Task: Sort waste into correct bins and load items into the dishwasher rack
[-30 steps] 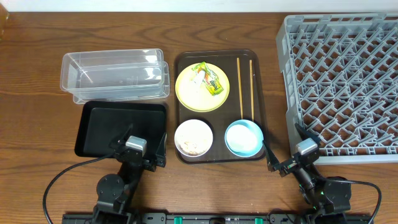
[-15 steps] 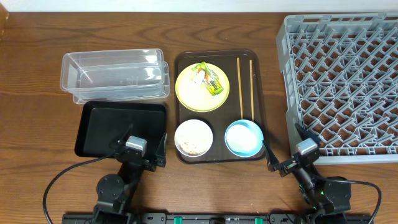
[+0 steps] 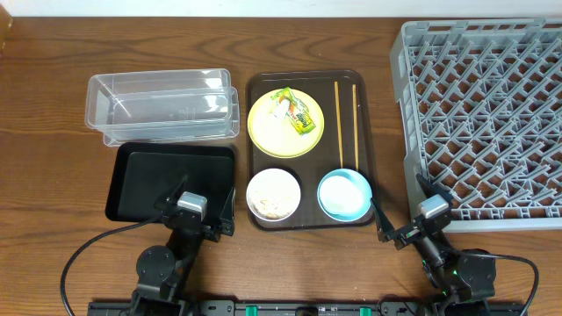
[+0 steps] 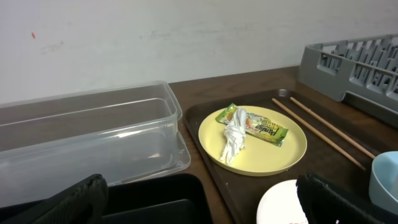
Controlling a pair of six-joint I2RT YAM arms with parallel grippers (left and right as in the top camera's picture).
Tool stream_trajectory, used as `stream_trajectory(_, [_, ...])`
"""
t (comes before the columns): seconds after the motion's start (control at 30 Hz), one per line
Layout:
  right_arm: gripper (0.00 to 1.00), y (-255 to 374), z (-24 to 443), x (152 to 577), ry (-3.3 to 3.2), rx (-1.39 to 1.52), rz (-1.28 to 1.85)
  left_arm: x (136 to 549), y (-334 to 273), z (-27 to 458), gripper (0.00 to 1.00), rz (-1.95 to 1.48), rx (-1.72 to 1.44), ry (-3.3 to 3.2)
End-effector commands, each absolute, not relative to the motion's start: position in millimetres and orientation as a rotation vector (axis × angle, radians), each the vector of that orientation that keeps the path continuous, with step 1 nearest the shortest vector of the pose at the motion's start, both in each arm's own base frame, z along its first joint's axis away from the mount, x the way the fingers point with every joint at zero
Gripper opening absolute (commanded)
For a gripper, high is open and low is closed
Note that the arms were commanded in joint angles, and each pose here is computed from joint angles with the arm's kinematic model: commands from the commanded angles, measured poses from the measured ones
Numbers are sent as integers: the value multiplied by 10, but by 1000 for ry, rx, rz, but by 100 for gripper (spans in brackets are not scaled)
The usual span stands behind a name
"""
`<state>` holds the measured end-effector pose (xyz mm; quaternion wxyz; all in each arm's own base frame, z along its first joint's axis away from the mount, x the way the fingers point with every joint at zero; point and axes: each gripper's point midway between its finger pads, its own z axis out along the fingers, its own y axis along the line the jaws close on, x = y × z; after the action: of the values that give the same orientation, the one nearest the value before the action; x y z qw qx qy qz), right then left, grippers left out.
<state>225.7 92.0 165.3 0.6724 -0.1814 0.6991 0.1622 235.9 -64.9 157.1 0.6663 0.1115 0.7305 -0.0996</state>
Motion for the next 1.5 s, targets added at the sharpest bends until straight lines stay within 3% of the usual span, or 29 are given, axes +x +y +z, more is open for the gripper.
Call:
stream_trajectory(0.0, [99, 953, 1642, 2241, 1584, -385, 415, 2359, -660, 1470, 99, -228, 263, 1667])
stream_trajectory(0.33, [99, 1028, 1678, 2194, 1588, -367, 512, 2365, -690, 1696, 99, -246, 266, 1574])
stream_trajectory(0.7, [99, 1050, 2293, 2063, 1646, -358, 565, 2214, -760, 2519, 99, -439, 170, 1383])
stream_trajectory(0.93, [99, 1060, 2406, 2233, 1963, -413, 525, 2252, -769, 3078, 100, -444, 164, 1470])
stream_trajectory(1.23, [99, 1252, 2924, 2552, 2198, -484, 639, 2421, -1077, 3196, 100, -601, 234, 1956])
stream_trajectory(1.47, [99, 1320, 3002, 2618, 2248, -463, 714, 2430, -1345, 3128, 100, -850, 198, 2115])
